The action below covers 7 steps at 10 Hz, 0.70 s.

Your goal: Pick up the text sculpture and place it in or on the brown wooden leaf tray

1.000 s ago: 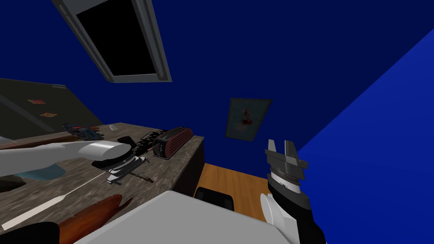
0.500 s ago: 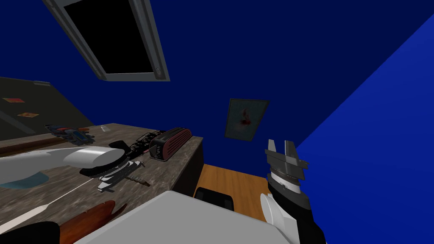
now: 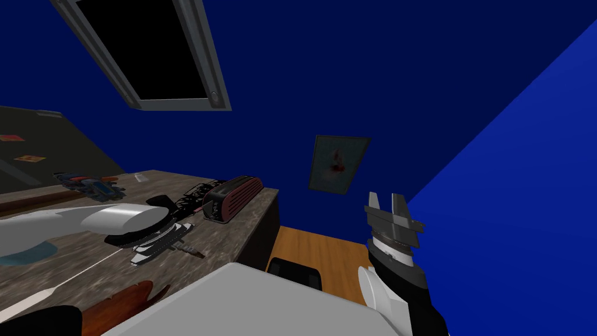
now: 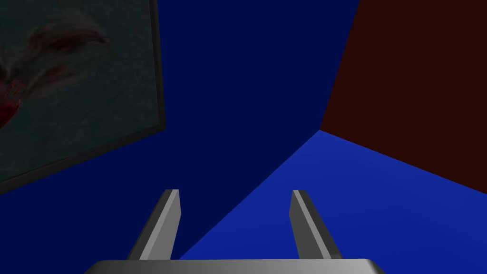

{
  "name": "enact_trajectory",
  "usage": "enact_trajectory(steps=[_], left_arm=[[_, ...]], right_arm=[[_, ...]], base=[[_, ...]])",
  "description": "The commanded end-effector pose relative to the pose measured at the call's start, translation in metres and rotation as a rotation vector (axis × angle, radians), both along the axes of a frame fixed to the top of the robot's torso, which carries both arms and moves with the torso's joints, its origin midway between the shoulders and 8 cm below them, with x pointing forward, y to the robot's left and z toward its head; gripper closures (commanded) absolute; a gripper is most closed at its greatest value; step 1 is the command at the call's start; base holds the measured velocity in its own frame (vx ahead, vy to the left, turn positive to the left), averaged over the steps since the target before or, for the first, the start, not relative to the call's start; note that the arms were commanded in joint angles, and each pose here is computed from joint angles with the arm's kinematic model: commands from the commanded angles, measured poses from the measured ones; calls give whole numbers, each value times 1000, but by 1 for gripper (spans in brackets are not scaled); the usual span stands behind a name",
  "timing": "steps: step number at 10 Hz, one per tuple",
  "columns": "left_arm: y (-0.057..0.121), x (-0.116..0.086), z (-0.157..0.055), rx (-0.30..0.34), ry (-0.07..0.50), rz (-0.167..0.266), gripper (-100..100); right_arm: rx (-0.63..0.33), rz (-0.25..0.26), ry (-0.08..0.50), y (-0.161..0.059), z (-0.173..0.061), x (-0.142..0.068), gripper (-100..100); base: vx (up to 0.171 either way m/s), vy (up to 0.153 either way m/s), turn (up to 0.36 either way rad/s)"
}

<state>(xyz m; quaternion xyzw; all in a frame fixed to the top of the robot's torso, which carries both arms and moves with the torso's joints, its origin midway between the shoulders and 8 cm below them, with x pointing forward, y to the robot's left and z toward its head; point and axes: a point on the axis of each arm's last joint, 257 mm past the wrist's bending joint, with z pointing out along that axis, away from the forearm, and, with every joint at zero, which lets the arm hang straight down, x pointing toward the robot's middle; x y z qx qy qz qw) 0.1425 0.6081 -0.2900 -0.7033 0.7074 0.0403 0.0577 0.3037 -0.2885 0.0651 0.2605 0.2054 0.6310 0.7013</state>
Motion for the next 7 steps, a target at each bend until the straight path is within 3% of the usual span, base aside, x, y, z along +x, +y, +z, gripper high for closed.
enact_trajectory(steps=[1, 2, 3, 4, 7], left_arm=[[0, 0, 0, 0, 0, 0, 100], [0, 0, 0, 0, 1, 0, 100], [0, -1, 0, 0, 2, 0, 0], [0, 2, 0, 0, -2, -2, 100], [-8, 29, 18, -3, 1, -25, 100]], right_arm=[[0, 0, 0, 0, 0, 0, 0], [0, 0, 0, 0, 0, 0, 0], [0, 0, 0, 0, 0, 0, 0], [0, 0, 0, 0, 0, 0, 0], [0, 0, 0, 0, 0, 0, 0]], base=[[0, 0, 0], [0, 0, 0], [0, 0, 0], [-5, 1, 45], [-34, 7, 71]])
